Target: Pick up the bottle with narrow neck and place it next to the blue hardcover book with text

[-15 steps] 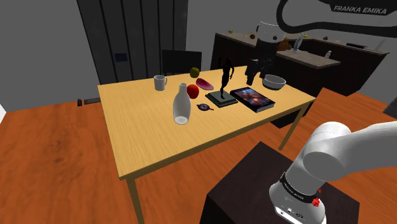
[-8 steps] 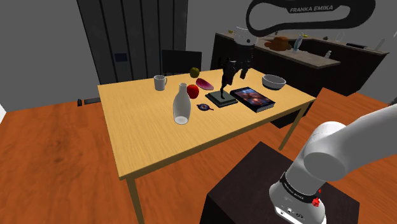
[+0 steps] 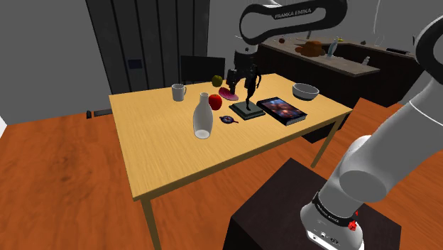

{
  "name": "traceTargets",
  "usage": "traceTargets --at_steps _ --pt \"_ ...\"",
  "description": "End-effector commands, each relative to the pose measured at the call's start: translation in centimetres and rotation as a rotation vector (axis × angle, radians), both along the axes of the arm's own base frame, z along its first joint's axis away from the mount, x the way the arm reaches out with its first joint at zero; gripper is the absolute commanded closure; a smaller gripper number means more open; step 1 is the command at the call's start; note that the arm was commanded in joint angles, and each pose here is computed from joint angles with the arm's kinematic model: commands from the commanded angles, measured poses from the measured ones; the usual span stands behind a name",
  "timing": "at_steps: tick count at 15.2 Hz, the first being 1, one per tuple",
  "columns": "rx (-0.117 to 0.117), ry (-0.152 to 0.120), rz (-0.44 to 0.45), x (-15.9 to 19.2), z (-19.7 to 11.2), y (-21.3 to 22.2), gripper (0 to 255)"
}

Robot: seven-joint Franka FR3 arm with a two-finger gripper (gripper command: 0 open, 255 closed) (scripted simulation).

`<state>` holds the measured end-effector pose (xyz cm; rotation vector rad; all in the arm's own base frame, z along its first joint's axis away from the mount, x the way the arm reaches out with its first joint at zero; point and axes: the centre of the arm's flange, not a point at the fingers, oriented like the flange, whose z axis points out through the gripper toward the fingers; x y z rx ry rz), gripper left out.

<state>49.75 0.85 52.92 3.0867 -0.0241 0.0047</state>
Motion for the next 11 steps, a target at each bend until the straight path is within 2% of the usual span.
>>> traceTargets --at_steps 1,11 --pt "0.007 0.005 0.007 2.4 -1.0 0.5 0" --pt "0.04 0.03 0.038 14.7 -5.5 3.3 0"
